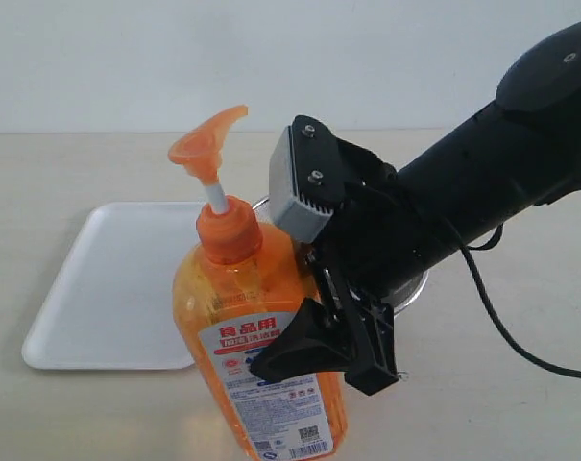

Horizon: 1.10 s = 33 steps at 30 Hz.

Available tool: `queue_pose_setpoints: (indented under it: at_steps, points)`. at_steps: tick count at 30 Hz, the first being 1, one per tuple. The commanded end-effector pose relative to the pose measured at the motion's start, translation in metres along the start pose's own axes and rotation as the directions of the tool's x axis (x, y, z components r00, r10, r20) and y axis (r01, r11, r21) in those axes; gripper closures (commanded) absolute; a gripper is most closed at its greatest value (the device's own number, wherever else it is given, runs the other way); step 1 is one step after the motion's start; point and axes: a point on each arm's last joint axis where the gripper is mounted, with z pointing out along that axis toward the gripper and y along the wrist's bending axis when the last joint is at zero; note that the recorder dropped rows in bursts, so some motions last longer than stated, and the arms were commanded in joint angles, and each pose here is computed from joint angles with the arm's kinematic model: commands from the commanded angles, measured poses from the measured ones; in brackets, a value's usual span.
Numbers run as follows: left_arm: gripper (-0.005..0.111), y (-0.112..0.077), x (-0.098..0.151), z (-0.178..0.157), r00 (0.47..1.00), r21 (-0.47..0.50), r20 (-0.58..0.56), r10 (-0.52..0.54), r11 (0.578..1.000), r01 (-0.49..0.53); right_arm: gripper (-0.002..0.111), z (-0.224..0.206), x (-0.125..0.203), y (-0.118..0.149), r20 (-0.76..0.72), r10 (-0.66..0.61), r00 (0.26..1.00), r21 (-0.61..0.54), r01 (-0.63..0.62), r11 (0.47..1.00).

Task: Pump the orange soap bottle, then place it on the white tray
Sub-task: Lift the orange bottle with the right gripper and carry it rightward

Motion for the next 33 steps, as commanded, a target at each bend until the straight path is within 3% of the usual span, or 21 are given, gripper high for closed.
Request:
queue_pose_setpoints:
  at_steps: [1,16,21,33]
  points:
    - [0.102,0.0,0.001,0.0,1.0,-0.001,-0.002,0.003,1.0,-0.003,0.108,-0.017,-0.014,0.01,0.032,-0.005,0.999,0.01,0.005,1.0]
    - [0.102,0.0,0.001,0.0,1.0,-0.001,-0.002,0.003,1.0,-0.003,0.108,-0.039,0.008,0.046,0.019,0.032,0.999,0.188,-0.034,0.982]
    - [0.102,0.0,0.001,0.0,1.0,-0.001,-0.002,0.003,1.0,-0.003,0.108,-0.045,0.016,0.051,0.034,0.073,0.997,0.291,-0.08,0.953]
    - [0.102,0.0,0.001,0.0,1.0,-0.001,-0.002,0.003,1.0,-0.003,0.108,-0.047,0.032,0.058,0.039,0.159,0.986,0.373,-0.162,0.913]
